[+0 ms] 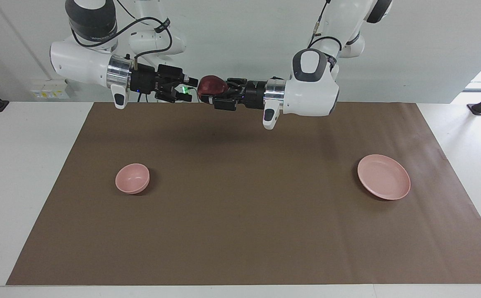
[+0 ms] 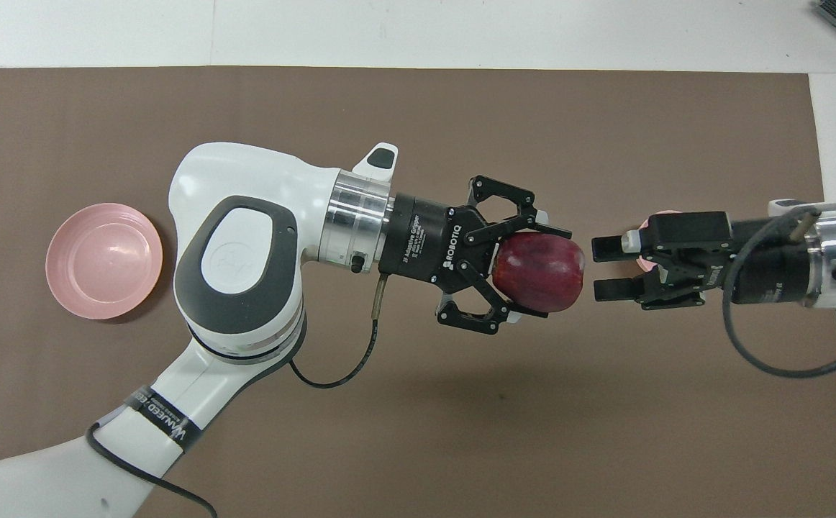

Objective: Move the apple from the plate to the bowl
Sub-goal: 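Close the right gripper on the apple held by the left gripper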

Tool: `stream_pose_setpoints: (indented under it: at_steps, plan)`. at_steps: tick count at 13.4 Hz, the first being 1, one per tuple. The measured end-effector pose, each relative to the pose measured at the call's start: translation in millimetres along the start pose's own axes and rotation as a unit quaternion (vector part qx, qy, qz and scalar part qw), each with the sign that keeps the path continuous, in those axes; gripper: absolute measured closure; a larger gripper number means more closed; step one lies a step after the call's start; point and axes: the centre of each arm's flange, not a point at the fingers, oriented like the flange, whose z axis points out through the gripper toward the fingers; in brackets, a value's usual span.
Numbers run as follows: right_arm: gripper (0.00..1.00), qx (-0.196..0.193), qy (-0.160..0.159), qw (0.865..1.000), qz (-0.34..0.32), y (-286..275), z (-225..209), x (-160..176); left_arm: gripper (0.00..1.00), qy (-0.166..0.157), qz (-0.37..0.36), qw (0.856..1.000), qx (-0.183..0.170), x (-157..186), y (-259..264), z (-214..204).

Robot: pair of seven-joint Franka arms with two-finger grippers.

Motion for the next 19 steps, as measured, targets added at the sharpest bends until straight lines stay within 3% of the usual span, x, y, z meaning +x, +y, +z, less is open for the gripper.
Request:
stream_pose_setpoints:
  at_steps: [3, 13, 16, 19]
  plan:
    - [0.0, 0.018, -0.005, 1.0, -0.009, -1.9, -3.9, -1.2, 0.21, -0.012, -0.008, 1.0, -0.012, -3.1, -1.6, 12.6]
    - [0.0, 0.014, -0.021, 0.999, -0.028, -4.6, 14.0, -5.0, 0.21, -0.016, -0.014, 1.0, -0.018, -9.0, -10.6, 43.5]
    - [0.21, 0.015, -0.021, 0.999, -0.026, -1.9, 13.7, -4.5, 0.21, -0.018, -0.014, 1.0, -0.019, -10.0, -9.8, 42.6]
    - [0.21, 0.015, -0.021, 0.999, -0.026, -1.9, 13.7, -4.5, 0.21, -0.018, -0.014, 1.0, -0.019, -10.1, -9.9, 42.6]
